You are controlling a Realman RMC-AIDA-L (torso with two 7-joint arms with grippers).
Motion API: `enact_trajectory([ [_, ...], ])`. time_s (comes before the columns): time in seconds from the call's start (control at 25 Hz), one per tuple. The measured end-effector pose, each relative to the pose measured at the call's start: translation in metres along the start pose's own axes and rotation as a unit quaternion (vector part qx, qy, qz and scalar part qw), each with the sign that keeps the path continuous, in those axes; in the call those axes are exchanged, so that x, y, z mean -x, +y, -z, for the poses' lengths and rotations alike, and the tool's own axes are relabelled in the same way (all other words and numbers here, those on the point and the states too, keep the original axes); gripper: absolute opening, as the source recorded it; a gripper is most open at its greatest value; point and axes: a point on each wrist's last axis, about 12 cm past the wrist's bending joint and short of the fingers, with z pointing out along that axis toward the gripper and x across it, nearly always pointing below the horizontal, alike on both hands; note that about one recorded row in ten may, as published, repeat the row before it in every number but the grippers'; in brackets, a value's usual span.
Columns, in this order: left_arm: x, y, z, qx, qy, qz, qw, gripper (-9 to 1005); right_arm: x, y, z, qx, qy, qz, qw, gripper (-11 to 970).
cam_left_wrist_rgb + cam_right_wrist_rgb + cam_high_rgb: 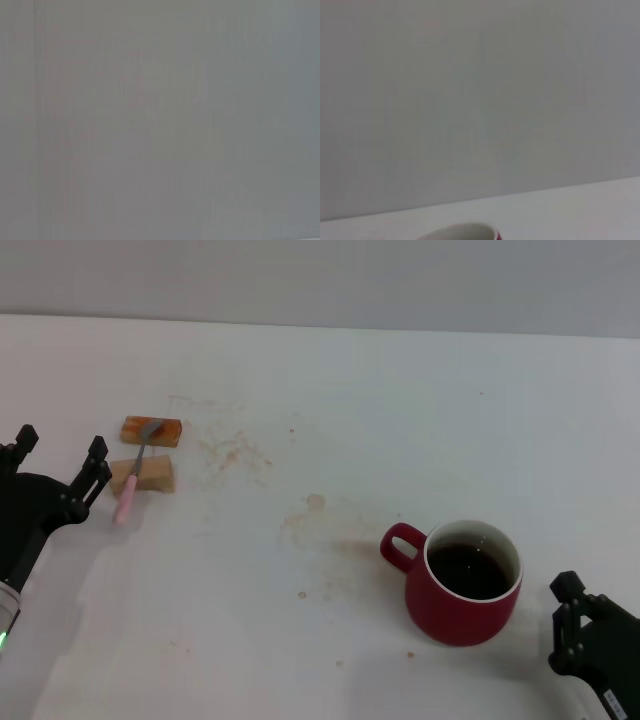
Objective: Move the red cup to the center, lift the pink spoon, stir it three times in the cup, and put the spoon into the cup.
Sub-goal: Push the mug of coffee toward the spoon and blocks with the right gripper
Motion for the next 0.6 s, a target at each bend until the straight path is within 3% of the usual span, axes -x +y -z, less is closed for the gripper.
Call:
enact_trajectory([
  [0.6, 0.000, 0.001, 0.000, 0.002, -0.001, 0.000, 1.000, 814, -0.003, 0.003, -0.033, 0.046, 0.040, 0.005, 0.998, 1],
])
